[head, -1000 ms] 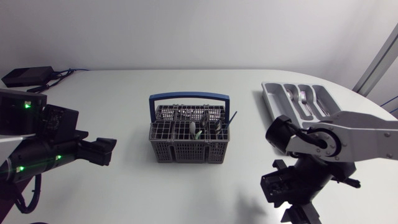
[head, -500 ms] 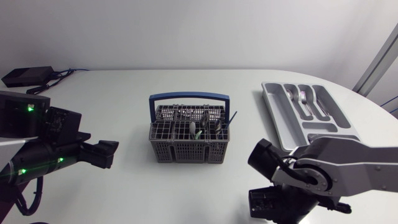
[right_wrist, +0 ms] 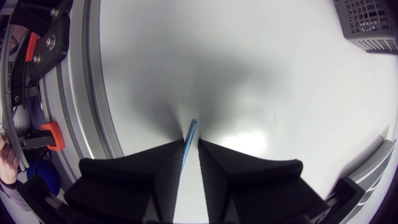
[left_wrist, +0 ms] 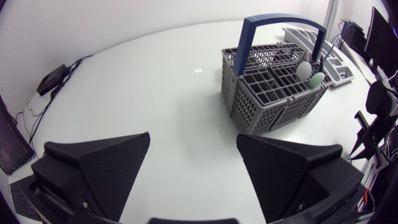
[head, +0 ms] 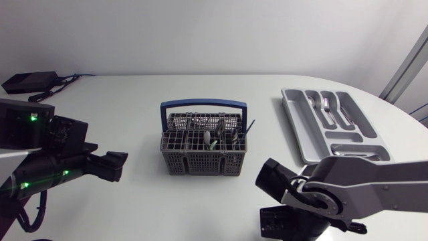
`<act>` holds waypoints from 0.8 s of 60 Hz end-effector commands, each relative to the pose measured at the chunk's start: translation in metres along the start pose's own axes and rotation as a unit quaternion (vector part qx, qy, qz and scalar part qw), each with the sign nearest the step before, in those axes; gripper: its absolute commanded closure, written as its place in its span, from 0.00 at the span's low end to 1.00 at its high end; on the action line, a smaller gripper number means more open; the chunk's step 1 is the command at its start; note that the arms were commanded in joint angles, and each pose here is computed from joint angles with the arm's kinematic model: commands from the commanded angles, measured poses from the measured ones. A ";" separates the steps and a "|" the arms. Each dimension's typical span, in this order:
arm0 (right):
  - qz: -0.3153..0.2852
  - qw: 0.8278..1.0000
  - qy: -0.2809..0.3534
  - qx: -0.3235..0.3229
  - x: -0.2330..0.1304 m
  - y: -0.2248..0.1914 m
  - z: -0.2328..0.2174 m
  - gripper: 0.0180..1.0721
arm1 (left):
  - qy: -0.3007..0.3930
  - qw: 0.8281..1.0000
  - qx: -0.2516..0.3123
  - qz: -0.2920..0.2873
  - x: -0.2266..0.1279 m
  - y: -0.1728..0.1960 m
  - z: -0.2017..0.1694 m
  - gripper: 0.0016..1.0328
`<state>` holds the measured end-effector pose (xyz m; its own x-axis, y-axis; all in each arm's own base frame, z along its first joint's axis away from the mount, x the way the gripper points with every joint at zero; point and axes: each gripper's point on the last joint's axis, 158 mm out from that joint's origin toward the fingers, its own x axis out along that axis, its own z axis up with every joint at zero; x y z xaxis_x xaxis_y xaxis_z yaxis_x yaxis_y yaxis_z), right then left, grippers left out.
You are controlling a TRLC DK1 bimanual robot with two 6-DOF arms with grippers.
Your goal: Transfer all utensils from the basket to the drawer tray.
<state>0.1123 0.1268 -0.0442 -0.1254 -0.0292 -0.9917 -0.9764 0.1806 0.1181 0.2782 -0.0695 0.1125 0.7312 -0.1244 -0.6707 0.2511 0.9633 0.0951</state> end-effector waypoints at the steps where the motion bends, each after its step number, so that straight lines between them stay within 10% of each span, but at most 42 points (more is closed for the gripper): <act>1: 0.008 1.000 0.025 0.011 0.024 0.005 -0.010 0.86 | 0.010 1.000 0.005 -0.003 0.004 -0.003 -0.011 0.06; 48: -0.052 0.998 -0.032 0.005 0.010 -0.034 0.062 0.94 | 0.010 1.000 0.006 0.000 0.005 0.000 -0.013 0.05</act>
<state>0.1601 0.1790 -0.0438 0.0085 0.0414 -0.9991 -0.9836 0.1801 -0.0009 0.2781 -0.0692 0.1103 0.7314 -0.1236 -0.6707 0.2502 0.9635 0.0954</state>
